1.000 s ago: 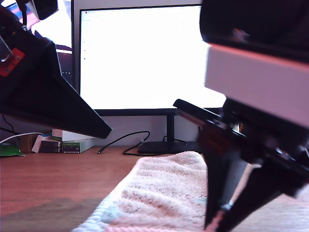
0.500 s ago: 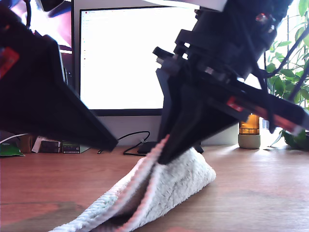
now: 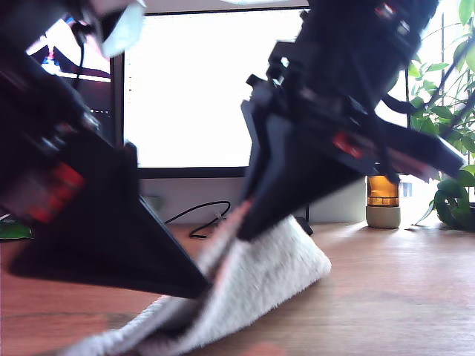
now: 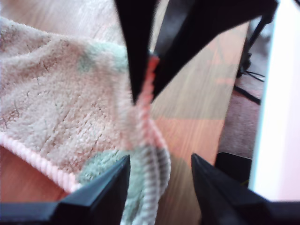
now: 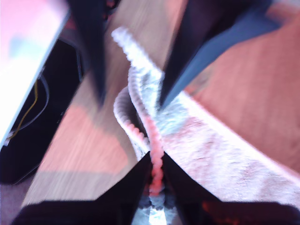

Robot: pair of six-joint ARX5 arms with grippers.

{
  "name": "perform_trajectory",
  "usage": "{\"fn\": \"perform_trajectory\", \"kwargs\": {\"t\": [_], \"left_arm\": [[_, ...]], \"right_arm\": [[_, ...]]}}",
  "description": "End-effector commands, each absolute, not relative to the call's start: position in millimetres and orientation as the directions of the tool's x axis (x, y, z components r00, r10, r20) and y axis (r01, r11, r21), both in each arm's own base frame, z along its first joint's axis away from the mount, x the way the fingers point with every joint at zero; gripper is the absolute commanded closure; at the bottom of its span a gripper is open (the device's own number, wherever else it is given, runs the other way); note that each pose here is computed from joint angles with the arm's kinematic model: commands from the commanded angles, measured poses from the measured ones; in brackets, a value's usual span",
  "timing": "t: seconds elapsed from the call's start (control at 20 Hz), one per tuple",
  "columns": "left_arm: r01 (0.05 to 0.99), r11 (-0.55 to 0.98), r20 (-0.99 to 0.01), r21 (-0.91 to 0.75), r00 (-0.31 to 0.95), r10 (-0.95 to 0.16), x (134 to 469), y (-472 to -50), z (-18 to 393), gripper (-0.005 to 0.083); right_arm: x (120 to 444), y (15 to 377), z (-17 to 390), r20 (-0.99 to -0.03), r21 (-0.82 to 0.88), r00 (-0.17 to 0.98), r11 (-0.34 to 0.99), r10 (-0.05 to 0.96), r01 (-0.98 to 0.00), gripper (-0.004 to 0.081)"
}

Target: Fold the tea towel to a neat square and place it to the right

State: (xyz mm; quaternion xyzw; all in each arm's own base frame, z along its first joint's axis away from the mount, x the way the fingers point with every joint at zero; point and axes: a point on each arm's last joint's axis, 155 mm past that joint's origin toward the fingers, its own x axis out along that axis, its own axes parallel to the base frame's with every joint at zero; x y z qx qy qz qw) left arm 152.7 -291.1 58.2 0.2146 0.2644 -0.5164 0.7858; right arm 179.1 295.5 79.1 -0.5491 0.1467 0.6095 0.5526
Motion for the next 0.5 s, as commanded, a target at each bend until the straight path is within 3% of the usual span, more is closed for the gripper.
{"fn": "perform_trajectory", "kwargs": {"t": [0.0, 0.35, 0.45], "left_arm": [[0.924, 0.377, -0.639, 0.061, 0.327, -0.697, 152.5, -291.8, 52.6, 0.0397], [0.905, 0.413, -0.674, 0.096, 0.364, -0.642, 165.1, -291.8, 27.3, 0.0396], [0.902, 0.42, -0.682, 0.102, 0.371, -0.631, 167.6, -292.1, 20.7, 0.0445]], "right_arm": [[181.4, 302.3, 87.4, -0.819, -0.427, 0.22, -0.308, 0.53, -0.85, 0.0783], [181.2, 302.0, 89.1, -0.822, -0.413, 0.217, -0.288, 0.527, -0.864, 0.0783], [180.6, 301.1, 88.5, -0.825, -0.405, 0.215, -0.282, 0.523, -0.87, 0.0783]]}}
